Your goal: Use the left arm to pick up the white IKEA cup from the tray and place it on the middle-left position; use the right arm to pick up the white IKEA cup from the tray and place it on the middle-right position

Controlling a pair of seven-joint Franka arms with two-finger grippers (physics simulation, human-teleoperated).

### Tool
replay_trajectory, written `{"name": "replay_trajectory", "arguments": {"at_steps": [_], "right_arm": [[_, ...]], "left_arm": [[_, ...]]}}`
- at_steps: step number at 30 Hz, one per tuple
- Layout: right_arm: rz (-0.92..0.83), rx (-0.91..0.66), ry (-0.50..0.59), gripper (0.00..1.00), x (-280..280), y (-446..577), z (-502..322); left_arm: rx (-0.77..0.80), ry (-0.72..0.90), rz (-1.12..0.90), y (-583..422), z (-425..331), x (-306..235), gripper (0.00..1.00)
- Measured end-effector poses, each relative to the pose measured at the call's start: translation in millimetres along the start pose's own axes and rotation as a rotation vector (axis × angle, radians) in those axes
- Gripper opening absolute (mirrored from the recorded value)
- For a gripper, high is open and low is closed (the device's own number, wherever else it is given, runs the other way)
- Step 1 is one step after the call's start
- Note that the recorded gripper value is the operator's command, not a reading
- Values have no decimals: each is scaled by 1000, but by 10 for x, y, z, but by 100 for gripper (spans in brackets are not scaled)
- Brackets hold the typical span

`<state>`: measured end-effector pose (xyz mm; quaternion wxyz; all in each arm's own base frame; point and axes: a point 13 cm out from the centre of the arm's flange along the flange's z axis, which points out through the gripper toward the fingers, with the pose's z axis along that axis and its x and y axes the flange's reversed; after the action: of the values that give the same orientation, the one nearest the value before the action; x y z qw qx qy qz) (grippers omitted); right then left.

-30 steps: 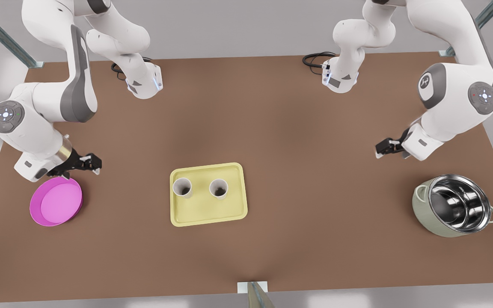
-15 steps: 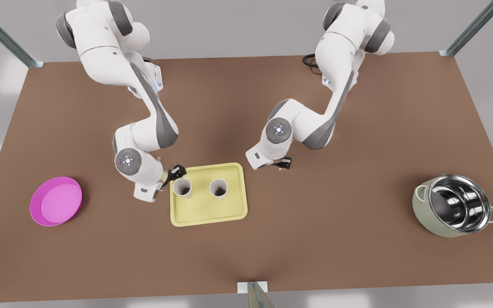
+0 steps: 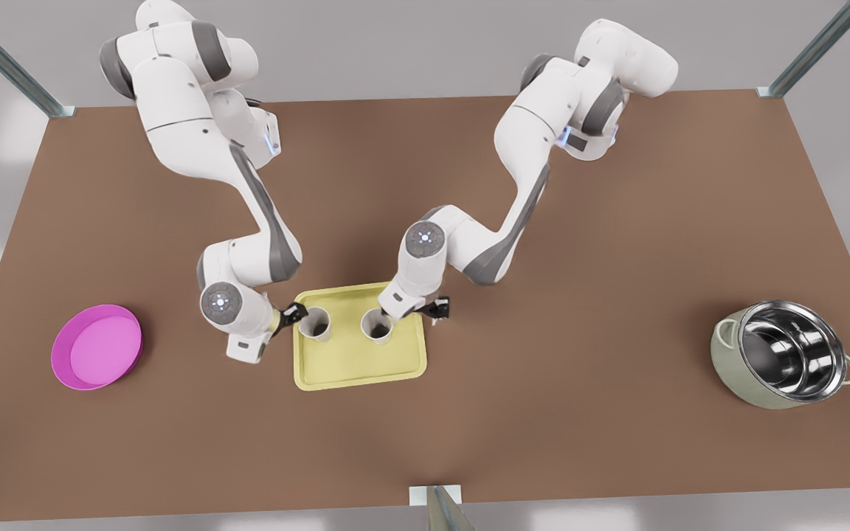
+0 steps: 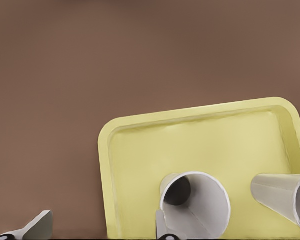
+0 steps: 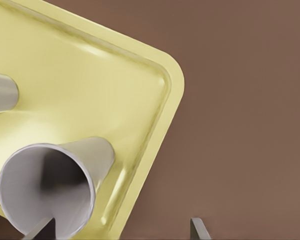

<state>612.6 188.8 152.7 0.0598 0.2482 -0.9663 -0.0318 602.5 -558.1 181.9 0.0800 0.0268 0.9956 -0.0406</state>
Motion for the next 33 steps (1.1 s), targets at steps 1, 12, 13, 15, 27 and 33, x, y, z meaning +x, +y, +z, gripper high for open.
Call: {"name": "replay_trajectory", "arguments": {"at_steps": [1, 12, 13, 15, 27, 33], "right_arm": [[-4, -6, 10, 100, 42, 30, 60], [-22, -78, 6, 100, 74, 374, 207], [-23, -79, 2, 100, 62, 378, 205], [-28, -83, -19, 100, -17, 428, 145], [-27, -68, -88, 100, -267, 334, -37], [-33, -54, -83, 100, -287, 281, 126]], "left_arm": [[5, 0, -5, -81, 14, 63, 100], [39, -64, -121, -291, 415, 111, 100], [36, -62, -127, -297, 509, 149, 100], [37, -65, -144, -294, 617, 164, 100], [38, -104, -179, -416, 933, 296, 41], [42, -95, -215, -450, 856, 314, 5]]}}
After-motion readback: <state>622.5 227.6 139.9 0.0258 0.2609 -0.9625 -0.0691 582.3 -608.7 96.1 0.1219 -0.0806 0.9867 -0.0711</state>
